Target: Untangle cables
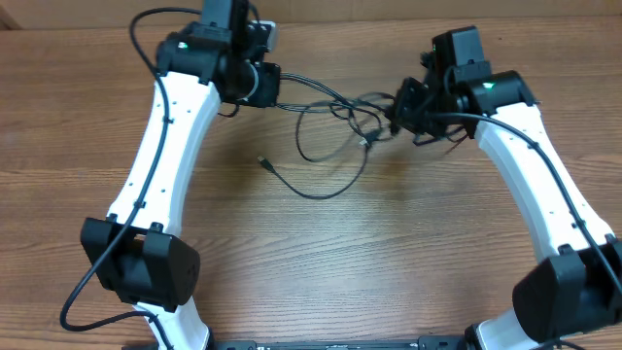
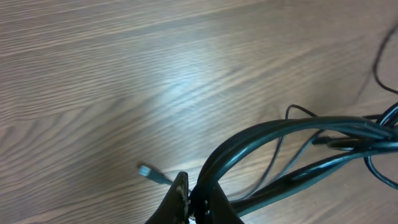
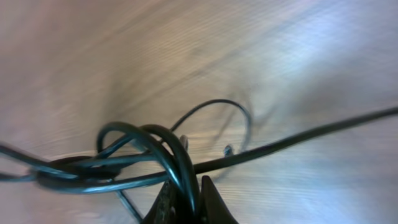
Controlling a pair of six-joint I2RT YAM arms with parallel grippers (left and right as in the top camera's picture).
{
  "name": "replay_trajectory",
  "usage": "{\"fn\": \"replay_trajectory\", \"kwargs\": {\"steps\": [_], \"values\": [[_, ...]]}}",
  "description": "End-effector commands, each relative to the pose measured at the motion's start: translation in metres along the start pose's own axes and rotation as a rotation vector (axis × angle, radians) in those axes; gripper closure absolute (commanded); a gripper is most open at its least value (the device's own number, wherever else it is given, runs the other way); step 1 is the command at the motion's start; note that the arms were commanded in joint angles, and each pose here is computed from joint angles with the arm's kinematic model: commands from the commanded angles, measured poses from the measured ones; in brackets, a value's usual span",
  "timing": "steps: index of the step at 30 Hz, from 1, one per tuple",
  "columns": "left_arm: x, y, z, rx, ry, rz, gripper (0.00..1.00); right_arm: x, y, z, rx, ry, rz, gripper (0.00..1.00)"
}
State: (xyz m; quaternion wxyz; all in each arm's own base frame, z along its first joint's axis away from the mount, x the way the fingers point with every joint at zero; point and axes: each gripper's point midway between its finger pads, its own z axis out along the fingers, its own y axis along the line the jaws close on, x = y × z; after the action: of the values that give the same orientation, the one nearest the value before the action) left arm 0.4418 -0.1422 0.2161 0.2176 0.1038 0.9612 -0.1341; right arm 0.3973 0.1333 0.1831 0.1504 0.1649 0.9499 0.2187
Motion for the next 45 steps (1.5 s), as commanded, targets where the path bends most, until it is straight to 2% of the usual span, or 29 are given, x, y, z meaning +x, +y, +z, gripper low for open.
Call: {"fn": "replay_trajectory", "kwargs": {"steps": [1,4,8,10,11,13,17,19,21,22,24,28,31,37,45], "values": [[-0.003,0.071,-0.013,-0.286,-0.015,-0.022,0.96,-0.043,-0.124,-0.05,0.54,-0.281,0.213,0.96],[-0.003,0.076,-0.014,-0.304,-0.017,-0.03,0.96,-0.036,-0.157,-0.073,0.725,-0.334,0.298,0.96],[-0.002,0.073,-0.013,-0.277,-0.012,-0.039,0.96,-0.034,-0.157,-0.071,0.715,-0.309,0.289,0.89],[-0.002,0.056,-0.009,-0.18,-0.009,-0.029,0.96,-0.033,-0.142,-0.059,0.626,-0.241,0.203,0.82],[-0.001,0.034,-0.005,-0.071,-0.002,0.017,0.96,-0.029,-0.117,-0.042,0.479,-0.149,0.076,0.71],[0.0,0.012,-0.002,0.032,0.005,0.063,0.96,-0.021,-0.086,-0.028,0.295,-0.059,-0.049,0.59],[0.01,-0.014,0.008,0.1,0.048,0.106,0.96,-0.004,-0.039,-0.021,0.015,0.046,-0.189,0.43],[0.018,-0.022,0.016,0.108,0.087,0.115,0.96,0.0,-0.032,-0.021,-0.025,0.066,-0.188,0.34],[0.026,-0.027,0.025,0.113,0.13,0.12,0.93,0.002,-0.033,-0.021,-0.021,0.074,-0.184,0.32],[0.031,-0.029,0.029,0.115,0.15,0.122,0.9,0.002,-0.036,-0.021,-0.008,0.076,-0.177,0.28],[0.038,-0.033,0.04,0.119,0.191,0.127,0.8,0.001,-0.043,-0.021,0.032,0.069,-0.144,0.25],[0.047,-0.034,0.06,0.118,0.243,0.127,0.5,-0.004,-0.054,-0.022,0.102,0.037,-0.082,0.24],[0.053,-0.031,0.074,0.117,0.278,0.119,0.39,-0.005,-0.054,-0.022,0.102,0.033,-0.073,0.24],[0.067,-0.026,0.1,0.128,0.342,0.161,0.35,-0.007,-0.053,-0.022,0.099,0.028,-0.075,0.22],[0.079,-0.021,0.13,0.112,0.398,0.149,0.4,-0.008,-0.052,-0.021,0.095,0.02,-0.078,0.19]]}}
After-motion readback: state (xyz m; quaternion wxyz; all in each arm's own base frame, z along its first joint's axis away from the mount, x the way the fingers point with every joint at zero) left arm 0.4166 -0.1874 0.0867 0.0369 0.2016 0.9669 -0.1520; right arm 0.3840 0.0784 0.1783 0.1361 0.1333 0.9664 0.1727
